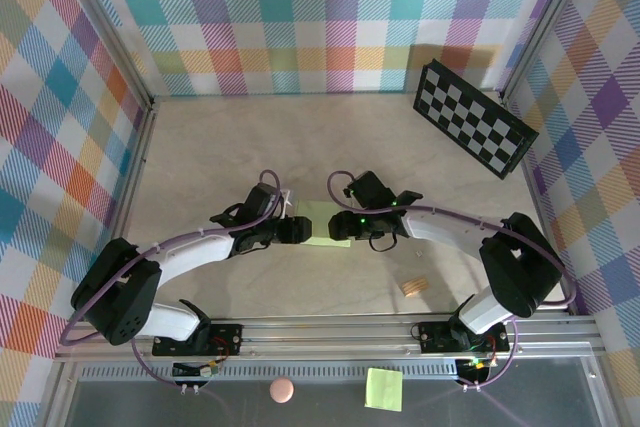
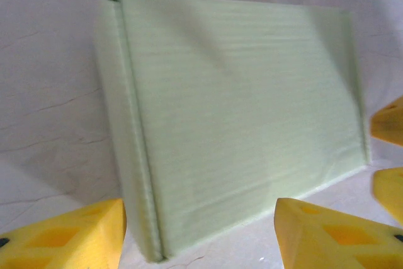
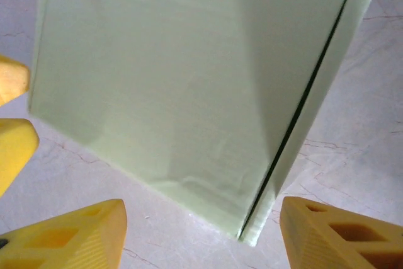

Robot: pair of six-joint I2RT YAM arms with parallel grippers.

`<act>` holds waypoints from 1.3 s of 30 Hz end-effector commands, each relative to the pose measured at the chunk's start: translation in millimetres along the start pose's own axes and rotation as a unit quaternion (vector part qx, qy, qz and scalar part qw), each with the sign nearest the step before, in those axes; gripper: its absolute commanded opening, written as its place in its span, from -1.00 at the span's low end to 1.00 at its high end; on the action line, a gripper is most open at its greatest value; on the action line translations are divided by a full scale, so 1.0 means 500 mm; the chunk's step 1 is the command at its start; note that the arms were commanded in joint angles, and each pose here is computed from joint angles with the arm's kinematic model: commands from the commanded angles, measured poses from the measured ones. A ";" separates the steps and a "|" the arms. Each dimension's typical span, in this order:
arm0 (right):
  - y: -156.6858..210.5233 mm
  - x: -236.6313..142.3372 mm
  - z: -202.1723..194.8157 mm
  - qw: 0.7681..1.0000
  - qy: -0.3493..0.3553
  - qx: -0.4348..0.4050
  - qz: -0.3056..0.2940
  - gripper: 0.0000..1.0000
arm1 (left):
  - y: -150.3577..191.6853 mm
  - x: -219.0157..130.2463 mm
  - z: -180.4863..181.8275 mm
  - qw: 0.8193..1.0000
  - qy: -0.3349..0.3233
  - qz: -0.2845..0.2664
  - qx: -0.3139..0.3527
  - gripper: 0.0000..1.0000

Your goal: Fold the paper box

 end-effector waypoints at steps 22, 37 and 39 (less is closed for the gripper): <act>-0.056 0.041 -0.028 0.998 -0.010 0.047 0.035 -0.23 | -0.052 0.034 -0.015 0.999 -0.035 0.028 -0.004 -0.21; -0.200 0.110 0.115 0.995 -0.099 0.017 0.017 -0.29 | -0.159 -0.065 0.104 0.994 -0.067 -0.055 -0.061 -0.20; -0.235 0.130 0.146 0.993 -0.118 0.012 0.008 -0.30 | -0.191 -0.078 0.135 0.992 -0.065 -0.073 -0.084 -0.20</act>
Point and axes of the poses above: each hand's point on the last joint's axis, 136 mm out from that joint toward the fingers, its own x axis out along the fingers, its own z axis along the line the jaws close on, y = z × x, the point moved 3 cm from there along -x, back along the fingers, and after that the axes turned 14 degrees about -x, right-handed, at the moved point
